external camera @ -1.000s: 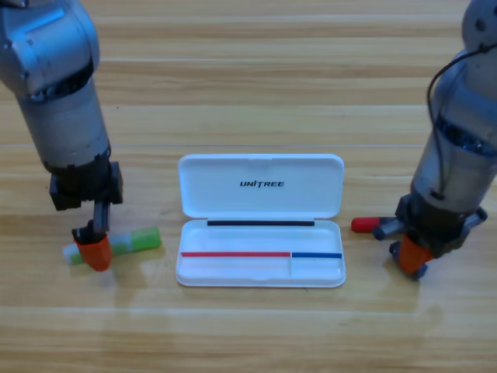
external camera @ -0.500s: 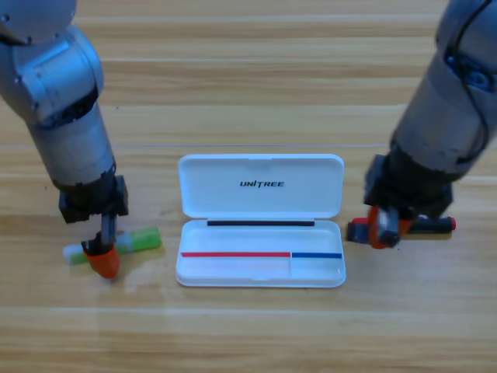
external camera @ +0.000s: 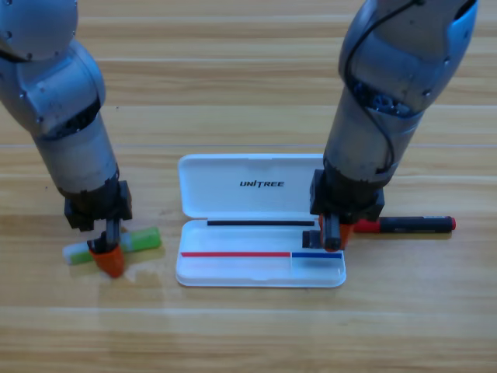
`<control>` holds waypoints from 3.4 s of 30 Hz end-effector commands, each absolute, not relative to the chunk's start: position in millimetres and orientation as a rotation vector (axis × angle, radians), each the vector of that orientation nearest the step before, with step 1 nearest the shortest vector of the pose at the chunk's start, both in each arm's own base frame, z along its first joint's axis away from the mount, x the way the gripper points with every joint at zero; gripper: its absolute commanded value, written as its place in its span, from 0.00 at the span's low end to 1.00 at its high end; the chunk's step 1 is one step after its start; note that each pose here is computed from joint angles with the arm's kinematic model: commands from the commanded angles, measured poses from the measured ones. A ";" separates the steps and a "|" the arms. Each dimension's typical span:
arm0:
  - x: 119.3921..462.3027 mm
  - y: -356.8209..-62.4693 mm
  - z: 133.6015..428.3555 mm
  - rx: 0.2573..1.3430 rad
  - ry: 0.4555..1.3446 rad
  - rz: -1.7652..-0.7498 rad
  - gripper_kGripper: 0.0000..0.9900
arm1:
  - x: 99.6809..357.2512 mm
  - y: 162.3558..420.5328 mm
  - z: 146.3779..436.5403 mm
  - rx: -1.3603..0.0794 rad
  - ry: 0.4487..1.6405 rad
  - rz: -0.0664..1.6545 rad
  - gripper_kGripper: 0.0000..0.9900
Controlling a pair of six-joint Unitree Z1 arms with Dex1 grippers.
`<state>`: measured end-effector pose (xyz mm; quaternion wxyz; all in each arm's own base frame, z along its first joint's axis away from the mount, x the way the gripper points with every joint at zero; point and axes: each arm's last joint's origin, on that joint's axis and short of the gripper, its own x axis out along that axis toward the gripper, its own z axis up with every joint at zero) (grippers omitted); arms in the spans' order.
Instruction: Clean up eraser and pencils
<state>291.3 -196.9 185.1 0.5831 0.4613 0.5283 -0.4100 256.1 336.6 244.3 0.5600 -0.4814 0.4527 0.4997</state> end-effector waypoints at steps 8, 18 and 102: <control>297.9 -188.8 160.0 1.108 1.266 -0.997 0.00 | 257.0 350.2 200.4 -1.178 1.171 1.220 0.00; 287.4 -181.0 184.2 1.126 1.224 -0.979 0.00 | 259.2 350.5 198.1 -1.181 1.176 1.211 0.63; 259.1 -358.5 215.7 1.208 1.131 -1.245 0.00 | 311.5 227.7 245.9 -1.267 1.143 1.224 0.00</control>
